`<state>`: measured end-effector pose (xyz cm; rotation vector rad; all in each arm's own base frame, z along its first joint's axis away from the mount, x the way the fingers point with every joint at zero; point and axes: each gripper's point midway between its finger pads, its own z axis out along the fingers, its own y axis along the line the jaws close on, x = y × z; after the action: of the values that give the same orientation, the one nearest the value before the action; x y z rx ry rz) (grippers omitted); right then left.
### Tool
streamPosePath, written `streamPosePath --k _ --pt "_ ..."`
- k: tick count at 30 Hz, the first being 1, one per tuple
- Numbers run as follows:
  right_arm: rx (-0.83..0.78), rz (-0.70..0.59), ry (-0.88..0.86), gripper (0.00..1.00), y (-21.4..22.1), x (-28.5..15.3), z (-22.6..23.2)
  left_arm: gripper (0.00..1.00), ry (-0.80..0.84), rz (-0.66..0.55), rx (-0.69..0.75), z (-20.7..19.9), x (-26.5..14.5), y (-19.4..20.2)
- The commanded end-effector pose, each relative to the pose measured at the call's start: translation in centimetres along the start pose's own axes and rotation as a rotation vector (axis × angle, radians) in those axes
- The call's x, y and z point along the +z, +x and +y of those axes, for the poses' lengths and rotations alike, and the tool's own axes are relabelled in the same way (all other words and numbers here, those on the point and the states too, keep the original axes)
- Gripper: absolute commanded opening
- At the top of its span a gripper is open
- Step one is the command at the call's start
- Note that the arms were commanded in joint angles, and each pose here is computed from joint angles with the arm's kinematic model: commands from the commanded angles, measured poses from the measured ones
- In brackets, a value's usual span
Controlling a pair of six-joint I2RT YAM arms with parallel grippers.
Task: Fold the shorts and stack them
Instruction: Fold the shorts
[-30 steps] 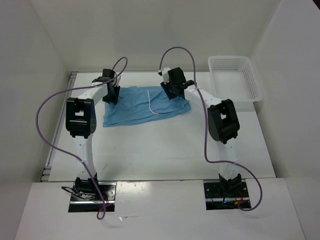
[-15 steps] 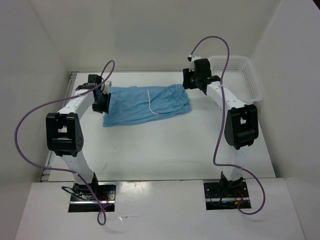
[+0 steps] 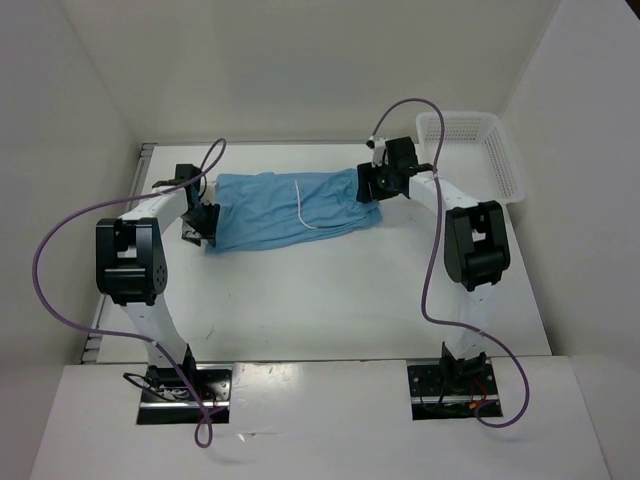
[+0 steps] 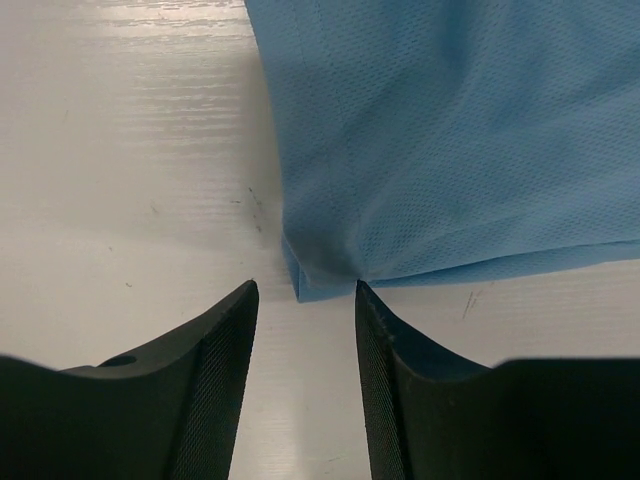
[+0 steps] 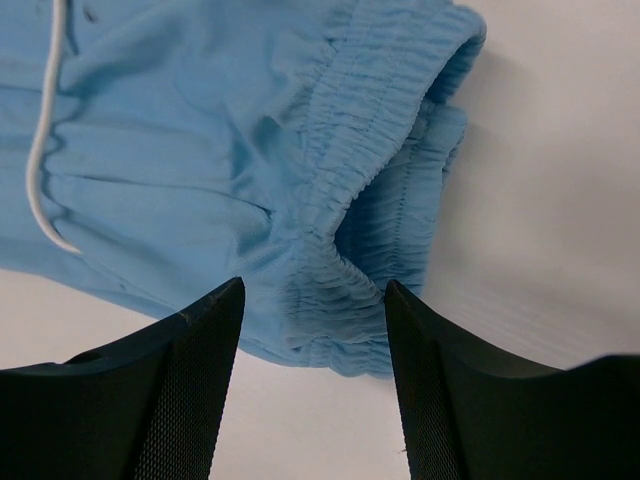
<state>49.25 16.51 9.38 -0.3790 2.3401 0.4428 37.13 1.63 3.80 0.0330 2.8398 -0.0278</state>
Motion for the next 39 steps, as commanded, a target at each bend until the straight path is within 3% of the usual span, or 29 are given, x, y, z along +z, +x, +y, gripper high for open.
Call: streamPosePath --k 1,4,7,10,12,15,18,22,28,39 --pt "-0.046 0.027 -0.018 0.64 1.4 1.0 -0.5 0.52 0.023 -0.039 0.003 -0.2 0.1 -1.9" --pt "-0.066 0.027 -0.018 0.64 1.2 1.5 -0.7 0.52 0.051 -0.03 0.003 -0.7 0.5 -1.8" --pt "-0.074 0.036 -0.009 0.55 1.5 1.8 -1.0 0.52 0.089 -0.022 0.002 -1.4 0.4 -1.5" --pt "-0.074 0.036 -0.009 0.44 1.5 1.8 -1.0 0.41 0.093 -0.01 0.01 -1.7 0.8 -1.3" --pt "-0.081 0.045 -0.01 0.35 2.0 1.8 -1.0 0.24 0.11 -0.001 0.018 -2.3 1.1 -1.2" --pt "-0.107 0.027 0.001 0.25 1.3 1.3 -1.1 0.12 0.113 0.009 0.026 -2.7 1.4 -1.0" --pt "-0.131 0.036 0.0 0.21 1.3 0.9 -1.1 0.0 0.104 0.009 0.026 -2.5 1.4 -1.0" --pt "-0.146 0.047 -0.039 0.19 1.7 0.1 -0.8 0.0 0.059 0.003 0.027 -1.7 1.3 -1.3" --pt "-0.196 -0.001 -0.224 0.0 -1.3 -3.1 1.6 0.0 -0.013 -0.069 0.029 -0.5 -1.5 -3.6" --pt "-0.262 -0.005 -0.333 0.0 -2.3 -7.4 1.5 0.0 -0.112 -0.064 -0.02 2.8 -5.9 -3.9"
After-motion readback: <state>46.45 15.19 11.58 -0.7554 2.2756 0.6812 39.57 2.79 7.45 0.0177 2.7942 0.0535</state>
